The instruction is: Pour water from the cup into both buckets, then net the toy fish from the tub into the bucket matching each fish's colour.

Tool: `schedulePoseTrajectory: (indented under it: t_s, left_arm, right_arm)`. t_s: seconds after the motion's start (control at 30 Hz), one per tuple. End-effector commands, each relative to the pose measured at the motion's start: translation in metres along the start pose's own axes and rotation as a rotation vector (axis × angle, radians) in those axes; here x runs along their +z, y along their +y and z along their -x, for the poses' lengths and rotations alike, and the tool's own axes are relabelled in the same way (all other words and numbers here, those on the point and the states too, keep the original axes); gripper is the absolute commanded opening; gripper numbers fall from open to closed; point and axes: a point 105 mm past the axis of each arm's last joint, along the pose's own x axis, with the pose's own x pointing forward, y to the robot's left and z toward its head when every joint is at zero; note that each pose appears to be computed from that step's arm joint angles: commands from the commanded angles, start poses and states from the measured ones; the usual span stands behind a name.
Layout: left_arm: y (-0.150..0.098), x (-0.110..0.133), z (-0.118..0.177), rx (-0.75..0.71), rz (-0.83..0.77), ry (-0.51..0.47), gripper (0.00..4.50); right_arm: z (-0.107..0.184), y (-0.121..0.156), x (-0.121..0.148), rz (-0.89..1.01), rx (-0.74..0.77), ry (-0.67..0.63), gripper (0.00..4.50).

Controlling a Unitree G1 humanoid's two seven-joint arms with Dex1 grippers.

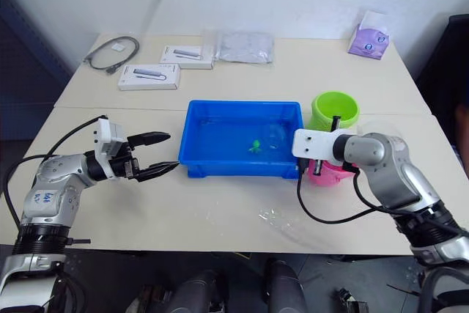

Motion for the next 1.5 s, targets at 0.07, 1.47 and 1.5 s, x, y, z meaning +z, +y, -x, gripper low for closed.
schedulePoseTrajectory:
  t_s: [0.07, 1.47, 1.5]
  left_arm:
    - [0.0, 0.011, 0.003, -0.007, -0.044, -0.028, 4.49]
    - [-0.026, 0.074, -0.088, -0.19, -0.031, -0.26, 4.49]
    - [-0.026, 0.074, -0.088, -0.191, -0.031, -0.263, 4.49]
  right_arm:
    - [0.004, -0.008, 0.023, -0.186, -0.025, -0.124, 0.0]
    - [0.105, -0.067, -0.089, 0.751, -0.594, 0.261, 0.0]
    - [0.104, -0.066, -0.091, 0.742, -0.59, 0.255, 0.0]
